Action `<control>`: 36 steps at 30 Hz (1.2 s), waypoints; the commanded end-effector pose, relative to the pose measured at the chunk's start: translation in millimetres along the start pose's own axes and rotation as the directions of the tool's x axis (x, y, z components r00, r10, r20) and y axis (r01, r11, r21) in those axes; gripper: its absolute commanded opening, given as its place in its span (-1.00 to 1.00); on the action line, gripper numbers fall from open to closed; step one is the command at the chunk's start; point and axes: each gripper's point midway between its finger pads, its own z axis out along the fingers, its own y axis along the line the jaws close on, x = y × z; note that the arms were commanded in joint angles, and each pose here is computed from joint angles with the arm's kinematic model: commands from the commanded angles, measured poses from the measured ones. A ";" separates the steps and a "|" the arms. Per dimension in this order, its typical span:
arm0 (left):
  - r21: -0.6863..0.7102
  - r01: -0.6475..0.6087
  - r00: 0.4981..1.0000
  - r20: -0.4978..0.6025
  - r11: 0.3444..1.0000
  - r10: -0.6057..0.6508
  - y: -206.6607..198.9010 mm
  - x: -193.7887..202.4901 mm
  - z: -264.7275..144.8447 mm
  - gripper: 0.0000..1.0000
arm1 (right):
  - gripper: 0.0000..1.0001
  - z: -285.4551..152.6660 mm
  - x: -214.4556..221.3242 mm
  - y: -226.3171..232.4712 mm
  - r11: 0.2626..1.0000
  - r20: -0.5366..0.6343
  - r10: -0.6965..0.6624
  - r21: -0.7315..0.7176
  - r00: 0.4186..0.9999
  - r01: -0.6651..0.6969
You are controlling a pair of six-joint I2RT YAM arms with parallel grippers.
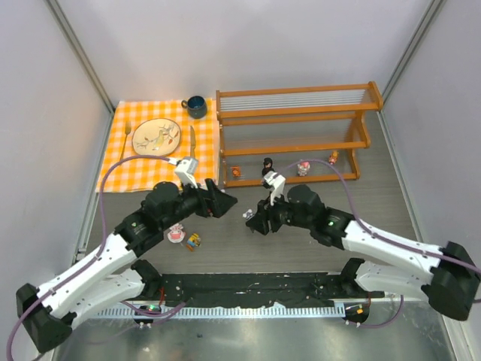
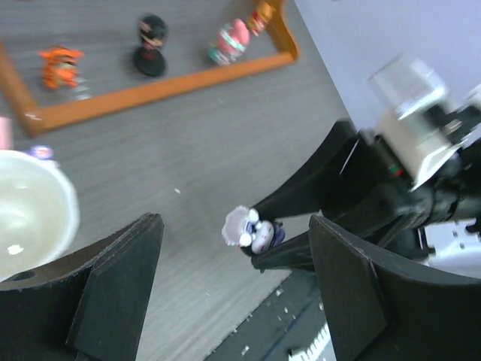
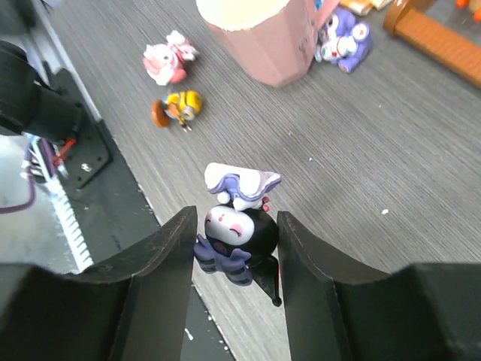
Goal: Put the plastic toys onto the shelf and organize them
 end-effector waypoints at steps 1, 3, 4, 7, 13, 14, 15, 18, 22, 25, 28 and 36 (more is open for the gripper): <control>0.172 -0.011 0.998 -0.051 0.985 0.020 -52.4 10.7 14.5 0.64 | -0.98 -31.4 -16.3 11.9 1.000 0.086 0.030 -0.004 0.996 -0.029; 0.213 -0.002 0.996 -0.086 0.977 0.021 -68.0 23.8 19.0 0.61 | -0.99 -45.0 -23.4 16.5 0.999 0.124 0.031 -0.012 0.992 -0.029; 0.224 0.004 0.995 -0.093 0.975 0.018 -72.1 27.5 25.2 0.58 | -0.99 -48.0 -24.1 17.5 0.999 0.128 0.034 -0.012 0.991 -0.033; 0.253 0.013 0.994 -0.107 0.967 0.015 -82.8 33.9 31.6 0.50 | -0.99 -55.9 -24.4 18.0 0.999 0.129 0.034 0.001 0.991 -0.035; 0.263 0.017 0.990 -0.138 0.965 0.021 -88.2 45.7 44.3 0.45 | -0.99 -64.1 -29.2 24.9 0.999 0.145 0.033 -0.014 0.989 -0.032; 0.268 0.018 0.991 -0.135 0.963 0.019 -89.9 45.3 45.9 0.40 | -0.98 -64.3 -29.4 25.2 0.999 0.144 0.032 -0.015 0.989 -0.030; 0.273 0.020 0.991 -0.134 0.962 0.018 -91.0 45.0 46.4 0.37 | -0.99 -64.9 -30.0 25.5 0.999 0.147 0.031 -0.015 0.989 -0.029; 0.287 0.029 0.991 -0.136 0.957 0.011 -94.9 46.0 49.1 0.15 | -0.98 -64.3 -30.3 25.1 0.999 0.150 0.034 -0.013 0.988 -0.032; 0.311 0.047 0.986 -0.165 0.949 0.005 -98.5 55.0 50.8 -0.11 | -0.99 -66.2 -32.3 27.6 0.999 0.164 0.036 -0.022 0.986 -0.033; 0.326 0.071 0.983 -0.181 0.943 -0.012 -100.3 61.3 51.7 -0.07 | -0.99 -68.0 -33.7 27.6 0.999 0.174 0.037 -0.022 0.984 -0.034; 0.330 0.082 0.981 -0.193 0.940 -0.018 -100.5 66.9 51.5 0.11 | -0.99 -69.9 -34.4 27.0 0.999 0.183 0.040 -0.020 0.982 -0.037; 0.350 0.104 0.976 -0.215 0.931 -0.028 -103.5 75.1 50.9 0.01 | -0.99 -75.3 -37.2 27.0 0.999 0.212 0.045 -0.020 0.976 -0.041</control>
